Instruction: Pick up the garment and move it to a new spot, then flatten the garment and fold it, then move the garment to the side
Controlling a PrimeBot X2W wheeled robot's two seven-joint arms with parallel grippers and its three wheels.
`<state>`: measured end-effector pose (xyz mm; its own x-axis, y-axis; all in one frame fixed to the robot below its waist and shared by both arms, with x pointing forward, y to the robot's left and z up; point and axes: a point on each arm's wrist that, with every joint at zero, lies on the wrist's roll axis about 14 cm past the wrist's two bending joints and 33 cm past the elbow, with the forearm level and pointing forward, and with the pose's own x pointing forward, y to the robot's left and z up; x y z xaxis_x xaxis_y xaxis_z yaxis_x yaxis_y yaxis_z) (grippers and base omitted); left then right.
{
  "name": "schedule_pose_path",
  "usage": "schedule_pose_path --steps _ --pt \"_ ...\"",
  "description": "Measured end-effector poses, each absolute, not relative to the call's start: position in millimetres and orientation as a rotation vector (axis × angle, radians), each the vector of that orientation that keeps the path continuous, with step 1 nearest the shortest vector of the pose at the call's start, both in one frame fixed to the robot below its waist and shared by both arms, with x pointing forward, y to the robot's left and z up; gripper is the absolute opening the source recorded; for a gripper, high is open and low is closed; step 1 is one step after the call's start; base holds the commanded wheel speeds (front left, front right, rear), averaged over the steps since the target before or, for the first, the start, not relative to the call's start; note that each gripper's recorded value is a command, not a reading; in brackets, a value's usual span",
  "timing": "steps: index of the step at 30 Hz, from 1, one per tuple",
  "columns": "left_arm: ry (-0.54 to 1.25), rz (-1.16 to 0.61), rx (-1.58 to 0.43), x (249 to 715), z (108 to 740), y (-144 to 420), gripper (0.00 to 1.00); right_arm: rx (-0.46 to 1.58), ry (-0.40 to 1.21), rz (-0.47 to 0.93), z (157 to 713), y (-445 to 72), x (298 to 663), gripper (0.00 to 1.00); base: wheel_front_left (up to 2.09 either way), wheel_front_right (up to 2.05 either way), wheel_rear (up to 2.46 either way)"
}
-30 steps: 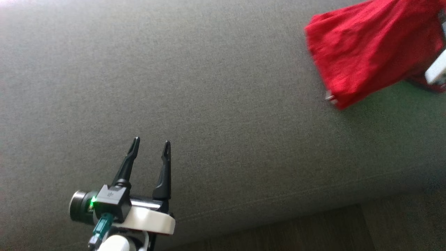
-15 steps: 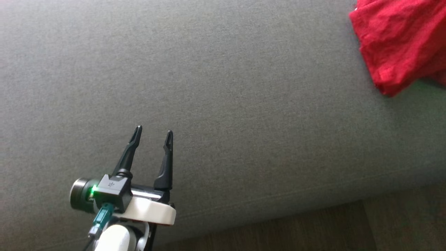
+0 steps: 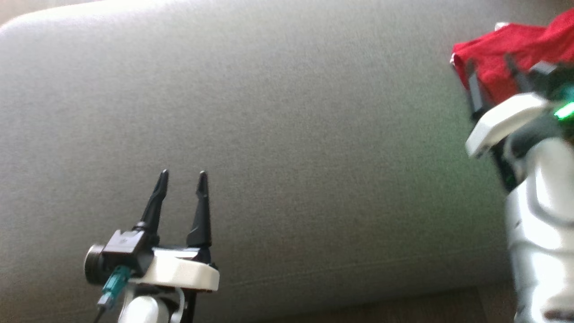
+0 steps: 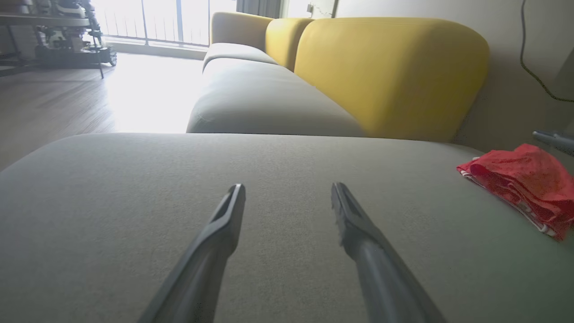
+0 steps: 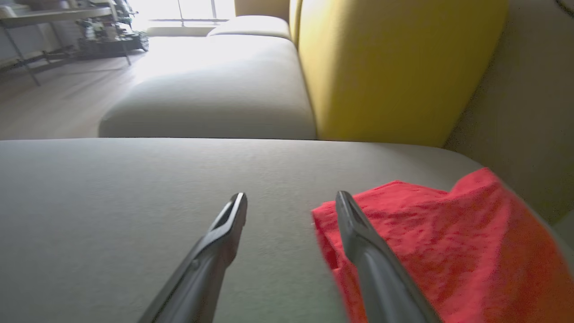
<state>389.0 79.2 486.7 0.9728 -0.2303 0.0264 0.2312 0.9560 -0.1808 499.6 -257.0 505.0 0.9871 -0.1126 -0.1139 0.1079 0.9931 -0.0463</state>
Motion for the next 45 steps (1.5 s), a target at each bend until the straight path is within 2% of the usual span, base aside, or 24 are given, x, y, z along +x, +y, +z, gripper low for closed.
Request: schedule_pose_path --steps 4,8,15,20,26,39,40,45 --pt "-0.013 -0.153 -0.223 378 494 97 1.0 0.02 0.085 -0.006 498 -212 478 1.0 0.0 0.0 0.0" --pt "-0.041 -0.106 -0.242 372 504 107 1.0 0.063 0.037 0.043 500 -190 461 1.0 0.0 0.0 0.0" --pt "-0.088 -0.05 -0.255 346 521 122 1.0 0.138 -0.063 0.061 513 -179 419 1.0 0.0 0.0 0.0" --pt "-0.102 -0.022 -0.249 329 524 130 1.0 0.156 -0.163 0.033 537 -190 388 1.0 0.0 0.0 0.0" --pt "-0.113 -0.007 -0.224 321 525 136 1.0 0.137 -0.111 0.022 515 -192 351 1.0 0.0 0.0 0.0" --pt "-0.084 0.01 -0.181 311 513 142 1.0 0.131 -0.127 0.025 519 -190 339 1.0 0.0 0.0 0.0" --pt "-0.085 0.012 -0.178 311 513 142 0.0 0.131 -0.124 0.026 518 -190 338 0.0 0.0 0.0 0.0" --pt "0.024 0.023 -0.16 300 479 144 0.0 0.144 0.007 0.017 476 -188 324 0.0 0.0 0.0 0.0"
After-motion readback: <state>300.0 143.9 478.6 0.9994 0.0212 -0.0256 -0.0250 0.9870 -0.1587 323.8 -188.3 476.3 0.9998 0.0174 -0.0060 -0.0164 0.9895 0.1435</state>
